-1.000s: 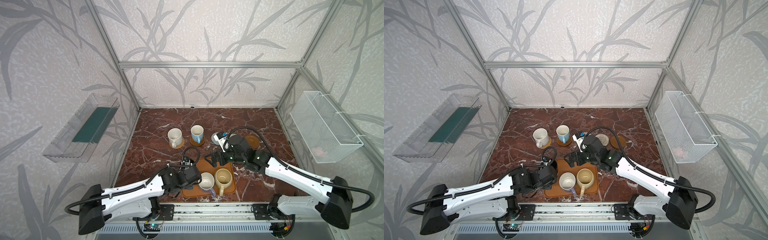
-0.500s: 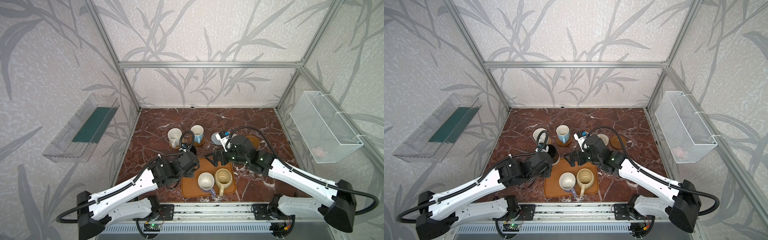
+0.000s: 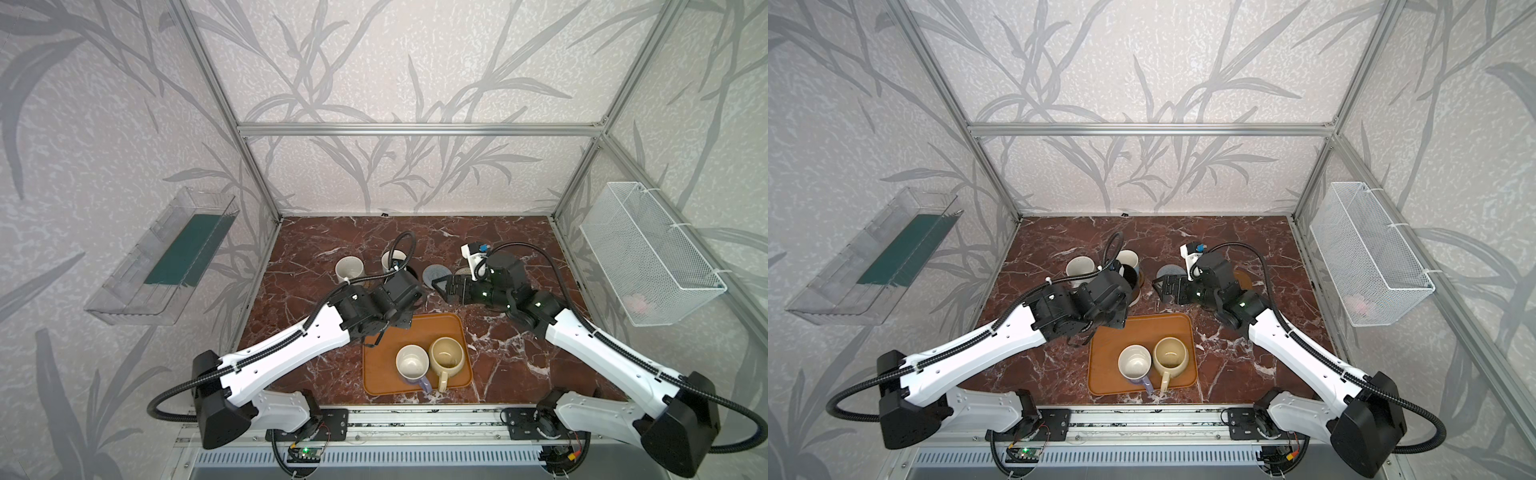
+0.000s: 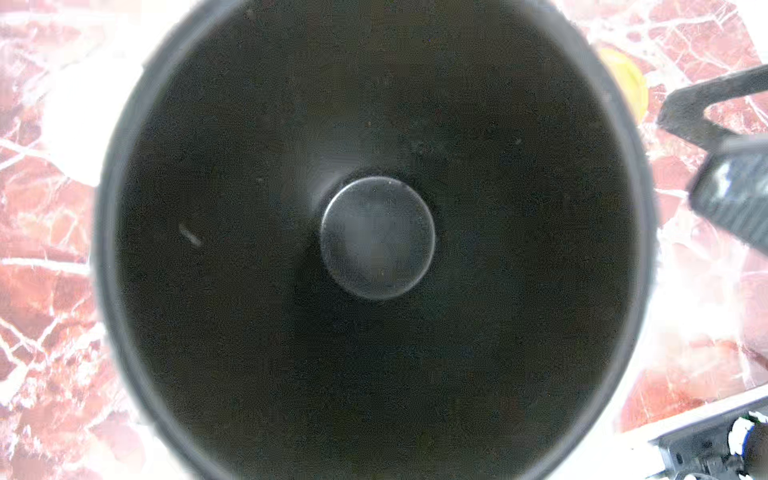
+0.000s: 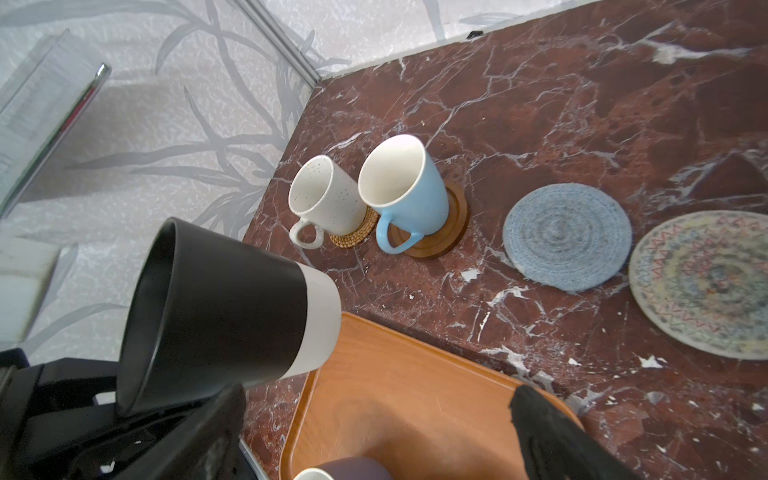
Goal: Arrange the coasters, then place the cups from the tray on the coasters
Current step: 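Carry the black mug with left gripper toward the blue woven coaster, then lower the black mug onto the blue woven coaster and open left gripper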
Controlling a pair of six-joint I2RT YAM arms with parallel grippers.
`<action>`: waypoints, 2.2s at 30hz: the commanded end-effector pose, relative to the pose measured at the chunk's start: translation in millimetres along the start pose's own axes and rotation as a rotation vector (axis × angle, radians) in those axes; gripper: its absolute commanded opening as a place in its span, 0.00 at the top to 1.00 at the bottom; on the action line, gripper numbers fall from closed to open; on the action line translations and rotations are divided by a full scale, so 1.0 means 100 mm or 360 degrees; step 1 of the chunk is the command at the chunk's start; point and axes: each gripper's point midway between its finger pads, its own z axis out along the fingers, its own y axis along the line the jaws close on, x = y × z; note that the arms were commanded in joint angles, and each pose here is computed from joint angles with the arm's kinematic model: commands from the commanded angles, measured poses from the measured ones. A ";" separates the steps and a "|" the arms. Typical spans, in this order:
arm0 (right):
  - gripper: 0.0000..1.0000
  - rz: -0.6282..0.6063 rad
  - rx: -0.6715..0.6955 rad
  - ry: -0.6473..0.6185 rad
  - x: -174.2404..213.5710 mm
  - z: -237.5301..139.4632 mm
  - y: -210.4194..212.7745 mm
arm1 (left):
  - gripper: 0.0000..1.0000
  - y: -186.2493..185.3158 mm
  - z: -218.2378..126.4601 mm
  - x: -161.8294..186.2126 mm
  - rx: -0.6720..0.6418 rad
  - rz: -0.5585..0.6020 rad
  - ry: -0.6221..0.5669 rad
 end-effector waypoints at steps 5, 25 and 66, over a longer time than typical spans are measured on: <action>0.01 0.0086 -0.0022 -0.0070 -0.24 -0.17 -0.09 | 1.00 -0.31 0.04 -0.57 0.0078 0.0018 -0.0167; 0.01 0.0139 0.0146 -0.0106 -0.38 -0.22 -0.56 | 1.00 -0.67 0.75 -1.08 0.0085 -0.0036 -0.0142; 0.01 0.0376 0.0178 -0.0006 -0.08 -0.18 -1.28 | 1.00 -0.82 2.22 -0.94 -0.0114 -0.0123 0.0033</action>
